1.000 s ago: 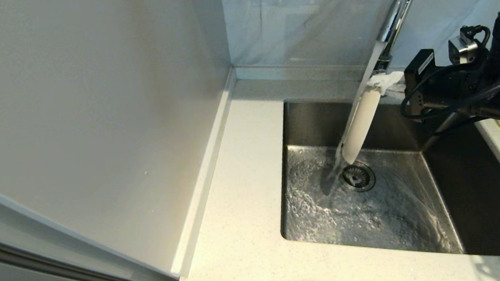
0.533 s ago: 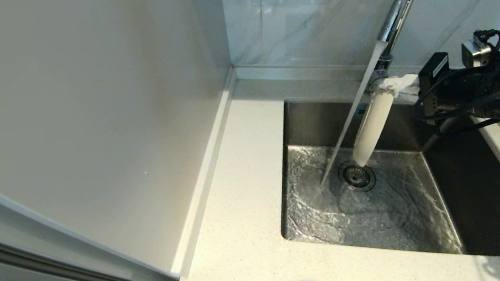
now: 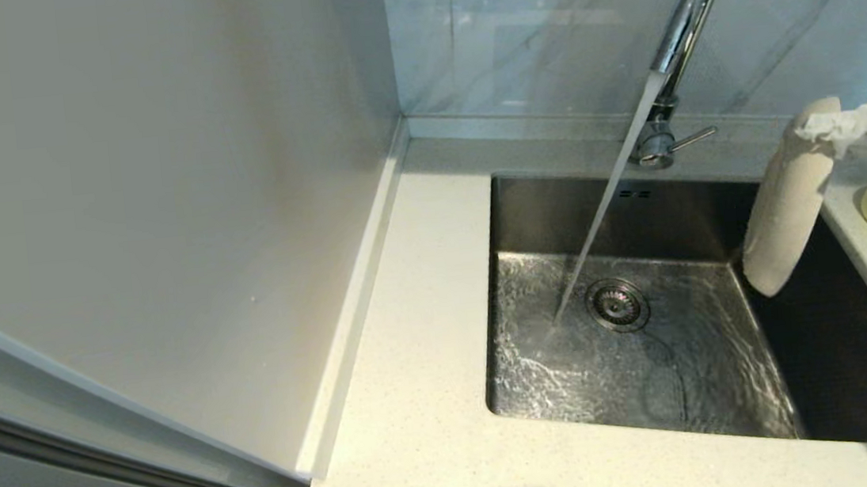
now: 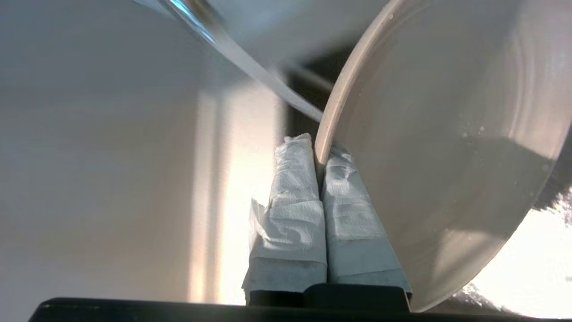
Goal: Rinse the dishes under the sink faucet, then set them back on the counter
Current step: Place the plate on the table
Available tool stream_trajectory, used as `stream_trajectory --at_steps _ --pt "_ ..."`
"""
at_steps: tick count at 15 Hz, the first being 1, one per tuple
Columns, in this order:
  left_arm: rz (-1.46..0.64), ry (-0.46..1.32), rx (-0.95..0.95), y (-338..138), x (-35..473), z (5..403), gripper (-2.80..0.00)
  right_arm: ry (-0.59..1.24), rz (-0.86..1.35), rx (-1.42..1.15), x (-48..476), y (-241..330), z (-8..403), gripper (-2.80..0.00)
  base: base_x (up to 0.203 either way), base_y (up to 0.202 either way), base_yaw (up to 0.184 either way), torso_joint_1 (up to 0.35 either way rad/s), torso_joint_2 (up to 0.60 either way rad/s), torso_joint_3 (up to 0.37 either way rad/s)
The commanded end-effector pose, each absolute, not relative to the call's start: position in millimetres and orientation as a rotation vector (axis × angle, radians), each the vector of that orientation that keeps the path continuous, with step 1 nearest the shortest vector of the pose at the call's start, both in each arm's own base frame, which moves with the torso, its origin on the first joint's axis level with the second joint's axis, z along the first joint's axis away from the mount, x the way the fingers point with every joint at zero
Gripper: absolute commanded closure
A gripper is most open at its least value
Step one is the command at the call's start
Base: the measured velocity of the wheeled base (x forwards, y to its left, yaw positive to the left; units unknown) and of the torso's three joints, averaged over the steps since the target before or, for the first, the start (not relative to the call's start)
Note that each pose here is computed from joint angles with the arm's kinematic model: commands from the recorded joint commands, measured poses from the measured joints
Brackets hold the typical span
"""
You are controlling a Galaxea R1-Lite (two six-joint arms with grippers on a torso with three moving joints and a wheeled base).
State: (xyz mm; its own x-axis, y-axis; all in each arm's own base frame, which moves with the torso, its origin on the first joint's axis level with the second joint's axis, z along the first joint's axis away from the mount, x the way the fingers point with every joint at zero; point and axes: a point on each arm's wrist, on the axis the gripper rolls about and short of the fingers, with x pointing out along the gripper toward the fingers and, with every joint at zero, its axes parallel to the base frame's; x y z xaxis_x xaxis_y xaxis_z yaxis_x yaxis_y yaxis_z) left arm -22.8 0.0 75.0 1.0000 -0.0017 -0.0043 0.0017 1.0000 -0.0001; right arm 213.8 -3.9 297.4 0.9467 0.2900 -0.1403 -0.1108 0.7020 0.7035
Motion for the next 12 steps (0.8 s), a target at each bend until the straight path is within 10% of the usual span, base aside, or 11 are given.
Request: stream_trajectory --at_steps 1,4,12 --pt "-0.002 0.005 0.000 0 -23 75 0.00 0.327 0.193 0.735 211 -5 266 0.00 0.000 0.000 0.000 0.000 0.00 0.000" --pt "-0.002 0.005 0.000 0 -23 75 0.00 0.434 0.131 0.700 202 -5 220 0.00 0.000 0.000 0.000 0.000 0.00 0.000" --pt "-0.002 0.005 0.000 0 -23 75 0.00 0.238 0.106 0.526 198 -6 275 0.00 0.000 0.000 0.000 0.000 0.00 0.000"
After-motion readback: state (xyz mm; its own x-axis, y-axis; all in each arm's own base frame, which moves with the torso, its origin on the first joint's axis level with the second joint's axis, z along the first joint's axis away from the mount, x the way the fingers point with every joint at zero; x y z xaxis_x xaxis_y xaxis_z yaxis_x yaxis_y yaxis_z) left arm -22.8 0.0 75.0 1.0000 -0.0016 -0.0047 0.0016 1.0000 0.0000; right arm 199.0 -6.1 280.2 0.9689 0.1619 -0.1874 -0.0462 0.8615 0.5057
